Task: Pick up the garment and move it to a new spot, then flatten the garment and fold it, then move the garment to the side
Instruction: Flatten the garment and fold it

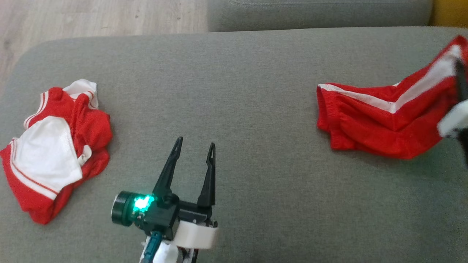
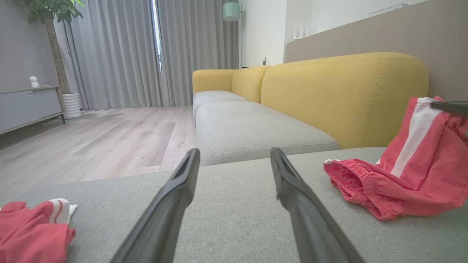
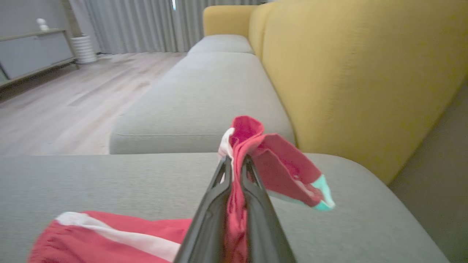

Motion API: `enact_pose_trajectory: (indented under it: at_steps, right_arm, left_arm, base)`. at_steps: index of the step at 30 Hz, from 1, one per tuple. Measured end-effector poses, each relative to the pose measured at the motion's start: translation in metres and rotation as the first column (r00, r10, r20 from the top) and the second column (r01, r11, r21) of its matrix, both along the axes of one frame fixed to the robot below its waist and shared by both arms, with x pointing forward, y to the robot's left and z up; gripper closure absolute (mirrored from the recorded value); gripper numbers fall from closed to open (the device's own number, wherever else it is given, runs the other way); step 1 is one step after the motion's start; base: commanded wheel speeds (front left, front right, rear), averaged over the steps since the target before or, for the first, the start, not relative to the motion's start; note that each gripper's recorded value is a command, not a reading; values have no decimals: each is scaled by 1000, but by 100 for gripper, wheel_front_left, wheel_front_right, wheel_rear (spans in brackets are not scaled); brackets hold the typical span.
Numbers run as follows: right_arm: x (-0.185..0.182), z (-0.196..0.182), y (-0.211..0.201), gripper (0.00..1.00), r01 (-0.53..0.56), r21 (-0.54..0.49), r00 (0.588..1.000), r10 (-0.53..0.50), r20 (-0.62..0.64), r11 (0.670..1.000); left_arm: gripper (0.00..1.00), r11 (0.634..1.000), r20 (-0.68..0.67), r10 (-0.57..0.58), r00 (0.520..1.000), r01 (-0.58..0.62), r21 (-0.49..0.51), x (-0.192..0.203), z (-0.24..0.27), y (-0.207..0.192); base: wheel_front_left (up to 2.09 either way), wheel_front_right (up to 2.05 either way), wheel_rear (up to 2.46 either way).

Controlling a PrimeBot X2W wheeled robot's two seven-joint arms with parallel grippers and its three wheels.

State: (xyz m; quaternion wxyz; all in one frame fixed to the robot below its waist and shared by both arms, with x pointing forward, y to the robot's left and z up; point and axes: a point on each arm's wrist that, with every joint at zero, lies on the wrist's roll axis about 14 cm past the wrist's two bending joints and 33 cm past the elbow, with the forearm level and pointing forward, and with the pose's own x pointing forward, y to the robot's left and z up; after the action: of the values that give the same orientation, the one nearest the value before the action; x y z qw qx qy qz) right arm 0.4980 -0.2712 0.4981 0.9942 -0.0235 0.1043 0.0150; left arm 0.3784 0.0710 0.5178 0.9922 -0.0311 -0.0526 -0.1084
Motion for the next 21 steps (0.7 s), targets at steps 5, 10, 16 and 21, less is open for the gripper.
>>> enact_pose_trajectory:
  at_steps: [5, 10, 16, 21]
  right_arm:
    - [5, 9, 93, 100, -197, 59, 980, 196, 23, 979]
    - [-3, -17, 154, 100, -318, 82, 944, 324, -70, 945]
    - [-22, -59, 204, 53, -419, 114, 880, 434, -192, 901]
    - [-44, -69, 224, 0, -460, 169, 853, 487, -188, 871]
  left_arm:
    - [0, 1000, -27, 24, 999, -25, -10, -10, -6, 8]
    - [0, 999, -40, 37, 999, -38, -24, -14, -8, 12]
    - [0, 996, -54, 81, 995, -83, -34, -15, -11, 24]
    - [0, 994, -44, 98, 994, -99, -38, -16, -7, 28]
  base:
    - [0, 0, 0]
    - [0, 0, 0]
    - [0, 0, 0]
    - [0, 0, 0]
